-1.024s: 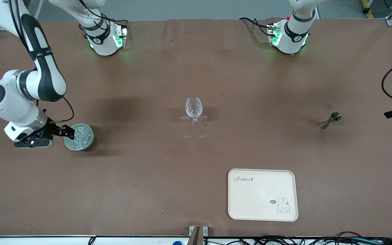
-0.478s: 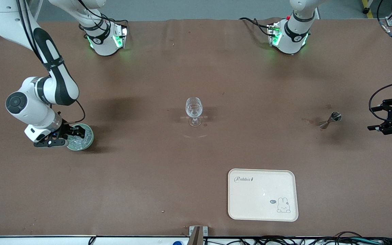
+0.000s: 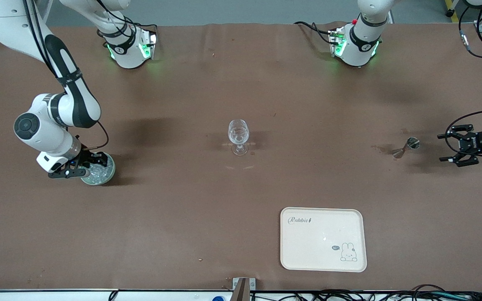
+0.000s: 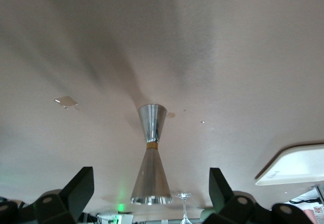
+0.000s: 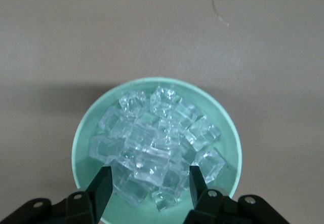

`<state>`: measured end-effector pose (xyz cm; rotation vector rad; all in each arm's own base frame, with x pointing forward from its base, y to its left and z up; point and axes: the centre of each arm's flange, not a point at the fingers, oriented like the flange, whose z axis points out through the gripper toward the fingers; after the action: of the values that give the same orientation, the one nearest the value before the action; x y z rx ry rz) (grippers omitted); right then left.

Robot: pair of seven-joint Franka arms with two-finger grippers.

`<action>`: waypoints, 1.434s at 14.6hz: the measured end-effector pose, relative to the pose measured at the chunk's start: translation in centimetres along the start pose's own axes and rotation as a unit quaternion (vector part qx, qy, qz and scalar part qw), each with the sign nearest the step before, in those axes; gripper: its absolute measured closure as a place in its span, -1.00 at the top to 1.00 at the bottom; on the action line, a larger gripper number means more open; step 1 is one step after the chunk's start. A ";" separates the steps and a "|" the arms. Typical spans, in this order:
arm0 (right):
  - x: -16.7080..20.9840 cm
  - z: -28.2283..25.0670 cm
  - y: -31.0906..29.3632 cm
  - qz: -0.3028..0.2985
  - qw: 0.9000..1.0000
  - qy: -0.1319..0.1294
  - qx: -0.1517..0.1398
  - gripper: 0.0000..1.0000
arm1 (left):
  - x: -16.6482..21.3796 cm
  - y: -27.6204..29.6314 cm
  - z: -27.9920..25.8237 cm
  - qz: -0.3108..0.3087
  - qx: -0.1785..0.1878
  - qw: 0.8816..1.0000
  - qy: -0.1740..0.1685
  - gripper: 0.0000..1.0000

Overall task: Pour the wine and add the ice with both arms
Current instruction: 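Grasp an ice cube with the right gripper while the left gripper reaches the jigger, then grasp the silver jigger with the left gripper and lift it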

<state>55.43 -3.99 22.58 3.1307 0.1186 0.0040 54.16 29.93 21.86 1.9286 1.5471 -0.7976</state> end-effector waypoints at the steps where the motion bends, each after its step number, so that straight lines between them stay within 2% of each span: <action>1: -0.2 0.2 0.0 0.000 1.000 -0.002 0.000 0.37 | 0.4 -0.1 0.8 -0.009 -0.001 1.000 -0.012 1.00; 5: -0.3 0.3 -0.1 0.000 1.000 -0.004 0.001 0.30 | 2.5 -2.3 3.6 -0.048 -0.027 0.996 -0.067 1.00; 12: -0.3 0.4 -0.6 -0.004 1.000 -0.005 0.001 0.03 | 3.9 -4.8 7.7 -0.047 -0.072 0.988 -0.132 0.97; 17: -0.4 0.4 -0.8 -0.002 1.000 -0.006 0.001 -0.10 | 4.0 -5.0 9.3 -0.060 -0.088 0.985 -0.137 0.91; 19: -0.3 0.4 -0.9 0.001 1.000 -0.005 0.001 -0.26 | 4.1 -5.2 9.8 -0.059 -0.089 0.985 -0.137 0.85; 21: -0.3 0.4 -1.0 0.003 1.000 -0.005 0.001 -0.31 | 4.0 -5.2 10.1 -0.048 -0.090 0.985 -0.137 0.81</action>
<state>55.06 -3.02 22.17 3.1326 0.1081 -0.0123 48.54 26.26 11.84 1.5536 1.4951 -0.8903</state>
